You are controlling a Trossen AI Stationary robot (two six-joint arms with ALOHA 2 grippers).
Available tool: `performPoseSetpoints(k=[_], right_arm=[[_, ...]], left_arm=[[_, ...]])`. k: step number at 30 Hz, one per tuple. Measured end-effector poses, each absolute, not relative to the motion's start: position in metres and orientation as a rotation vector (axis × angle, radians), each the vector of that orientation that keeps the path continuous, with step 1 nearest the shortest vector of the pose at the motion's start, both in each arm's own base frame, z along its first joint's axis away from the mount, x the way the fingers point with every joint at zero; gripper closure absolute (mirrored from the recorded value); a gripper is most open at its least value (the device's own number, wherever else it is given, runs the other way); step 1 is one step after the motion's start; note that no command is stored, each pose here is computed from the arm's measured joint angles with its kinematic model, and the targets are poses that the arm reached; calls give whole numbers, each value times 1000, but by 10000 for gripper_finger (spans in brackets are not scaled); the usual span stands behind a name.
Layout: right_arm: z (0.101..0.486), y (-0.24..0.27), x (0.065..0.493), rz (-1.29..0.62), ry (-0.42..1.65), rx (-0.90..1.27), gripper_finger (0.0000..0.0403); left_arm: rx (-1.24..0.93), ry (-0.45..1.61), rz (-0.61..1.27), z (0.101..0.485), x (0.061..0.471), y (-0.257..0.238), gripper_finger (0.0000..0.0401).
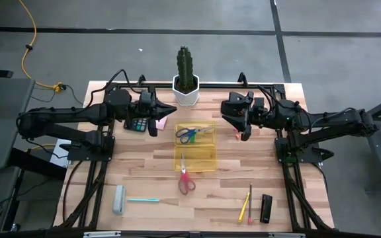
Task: Pack school essentials
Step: Put the pink scissors into the yellow supply box
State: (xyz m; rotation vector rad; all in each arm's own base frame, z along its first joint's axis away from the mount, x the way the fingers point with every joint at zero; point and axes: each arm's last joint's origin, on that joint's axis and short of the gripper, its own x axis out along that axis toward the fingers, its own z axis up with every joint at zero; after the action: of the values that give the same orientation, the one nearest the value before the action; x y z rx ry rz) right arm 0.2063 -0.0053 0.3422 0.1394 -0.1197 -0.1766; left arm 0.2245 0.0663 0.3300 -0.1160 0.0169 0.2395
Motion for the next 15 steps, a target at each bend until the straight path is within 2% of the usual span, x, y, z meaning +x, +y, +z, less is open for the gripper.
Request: performPoseSetpoints(k=[15], right_arm=[[342,-5,206,-178,-119,139,149]], left_arm=[[-133,17,204,330,226,60,401]])
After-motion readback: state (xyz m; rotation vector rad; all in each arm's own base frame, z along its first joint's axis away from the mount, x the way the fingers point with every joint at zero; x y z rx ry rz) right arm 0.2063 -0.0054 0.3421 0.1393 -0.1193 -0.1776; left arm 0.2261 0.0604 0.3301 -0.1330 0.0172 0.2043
